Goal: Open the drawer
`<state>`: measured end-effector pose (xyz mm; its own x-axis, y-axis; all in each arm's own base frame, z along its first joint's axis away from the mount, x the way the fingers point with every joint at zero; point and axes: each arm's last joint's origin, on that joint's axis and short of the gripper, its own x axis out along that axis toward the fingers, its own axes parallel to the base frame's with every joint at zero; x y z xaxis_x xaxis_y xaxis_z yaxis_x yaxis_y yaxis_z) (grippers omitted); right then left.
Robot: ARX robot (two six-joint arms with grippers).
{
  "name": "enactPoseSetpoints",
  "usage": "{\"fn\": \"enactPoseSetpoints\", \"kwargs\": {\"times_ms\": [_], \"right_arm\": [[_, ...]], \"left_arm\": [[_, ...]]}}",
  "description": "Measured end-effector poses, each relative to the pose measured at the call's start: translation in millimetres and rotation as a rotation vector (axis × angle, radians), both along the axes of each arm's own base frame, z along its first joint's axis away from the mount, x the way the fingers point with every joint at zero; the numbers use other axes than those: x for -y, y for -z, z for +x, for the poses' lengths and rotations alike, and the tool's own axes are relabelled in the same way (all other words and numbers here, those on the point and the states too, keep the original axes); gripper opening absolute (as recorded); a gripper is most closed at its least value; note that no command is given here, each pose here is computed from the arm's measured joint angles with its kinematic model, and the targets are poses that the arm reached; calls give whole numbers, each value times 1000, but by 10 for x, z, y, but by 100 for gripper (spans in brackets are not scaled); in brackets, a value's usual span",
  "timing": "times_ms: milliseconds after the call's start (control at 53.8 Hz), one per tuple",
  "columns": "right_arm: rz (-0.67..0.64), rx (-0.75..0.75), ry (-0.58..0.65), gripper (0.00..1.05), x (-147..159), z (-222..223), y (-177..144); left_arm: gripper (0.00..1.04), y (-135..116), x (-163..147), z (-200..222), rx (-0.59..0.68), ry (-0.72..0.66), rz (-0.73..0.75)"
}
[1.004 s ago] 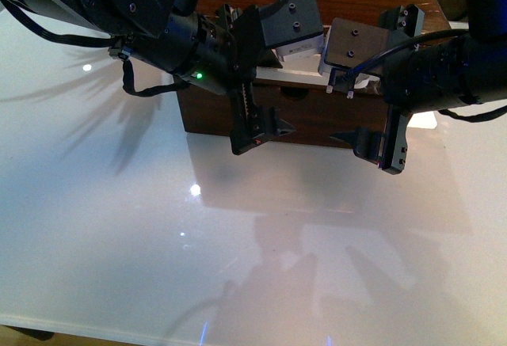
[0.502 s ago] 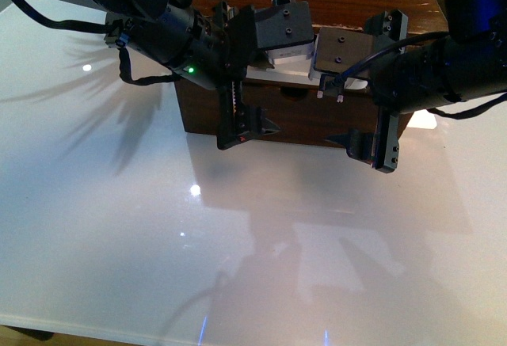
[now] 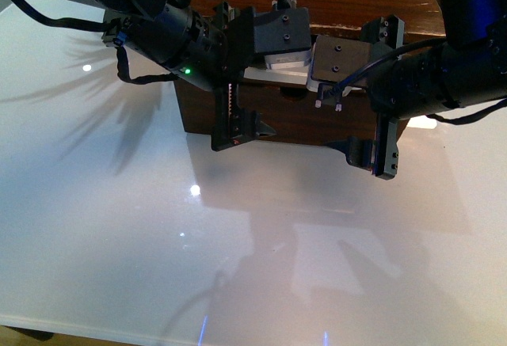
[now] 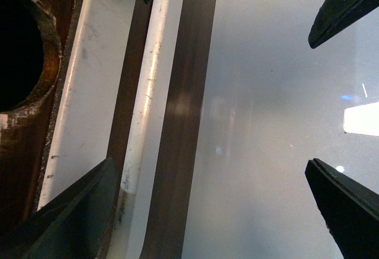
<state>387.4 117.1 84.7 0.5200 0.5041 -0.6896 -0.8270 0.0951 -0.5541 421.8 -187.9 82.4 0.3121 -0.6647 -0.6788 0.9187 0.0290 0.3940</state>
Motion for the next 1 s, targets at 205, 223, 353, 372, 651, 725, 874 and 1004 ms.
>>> {"fn": "enactPoseSetpoints", "kwargs": {"times_ms": [205,223,353,372,651,725,874,1004], "right_arm": [[-7,5,-18,96,-16,-38,21],[-7,7,-19,96,-21,-40,20],[-14,1,-31,96,-44,-63,32],[-15,0,-32,96,-47,-65,33],[-15,-8,-42,96,-66,-117,42],[-16,-17,-47,96,-79,-161,50],[-14,-12,-51,96,-113,-247,72],[-13,-11,-48,96,-143,-368,87]], "left_arm": [[96,5,-13,-33,4,13,5],[96,5,-13,-34,3,14,6],[96,6,-18,-48,5,28,15],[96,6,-19,-49,6,30,16],[96,0,-31,-95,1,43,24],[96,0,-39,-124,-3,46,27],[96,4,-41,-195,-4,54,30],[96,18,-58,-293,2,60,26]]}}
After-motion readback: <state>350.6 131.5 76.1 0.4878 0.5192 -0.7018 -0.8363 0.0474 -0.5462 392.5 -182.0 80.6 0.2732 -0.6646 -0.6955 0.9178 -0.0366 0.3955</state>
